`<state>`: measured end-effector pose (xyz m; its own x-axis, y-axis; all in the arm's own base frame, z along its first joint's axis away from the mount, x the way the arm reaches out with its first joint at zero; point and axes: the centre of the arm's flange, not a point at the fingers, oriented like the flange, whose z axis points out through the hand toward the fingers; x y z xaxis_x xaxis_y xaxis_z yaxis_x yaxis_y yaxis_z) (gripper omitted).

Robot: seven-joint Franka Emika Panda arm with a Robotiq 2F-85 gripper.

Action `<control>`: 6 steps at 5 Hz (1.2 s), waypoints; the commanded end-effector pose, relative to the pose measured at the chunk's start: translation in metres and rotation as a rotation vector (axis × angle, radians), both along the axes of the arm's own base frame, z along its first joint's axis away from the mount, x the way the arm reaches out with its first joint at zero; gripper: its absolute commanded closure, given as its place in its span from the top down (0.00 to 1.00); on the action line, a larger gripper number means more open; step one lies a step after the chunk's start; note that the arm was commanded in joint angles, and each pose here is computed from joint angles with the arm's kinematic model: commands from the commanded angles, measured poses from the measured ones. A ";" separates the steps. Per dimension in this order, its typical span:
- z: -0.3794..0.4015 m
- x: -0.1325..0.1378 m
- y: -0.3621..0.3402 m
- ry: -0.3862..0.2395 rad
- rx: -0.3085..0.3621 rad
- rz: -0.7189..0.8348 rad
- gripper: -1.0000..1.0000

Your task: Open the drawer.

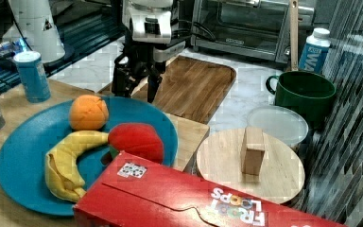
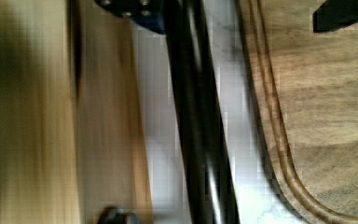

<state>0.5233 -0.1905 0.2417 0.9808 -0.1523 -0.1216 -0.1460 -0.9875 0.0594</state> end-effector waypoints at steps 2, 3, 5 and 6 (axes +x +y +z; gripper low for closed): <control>0.001 0.049 0.200 -0.094 0.068 0.196 1.00; 0.004 0.044 0.233 -0.072 0.053 0.141 1.00; 0.015 0.047 0.256 -0.033 0.032 0.101 1.00; 0.015 0.051 0.259 -0.032 0.027 0.076 1.00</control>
<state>0.5560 -0.0080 0.2316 0.9816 -0.1212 -0.1478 -0.1145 -0.9920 0.0528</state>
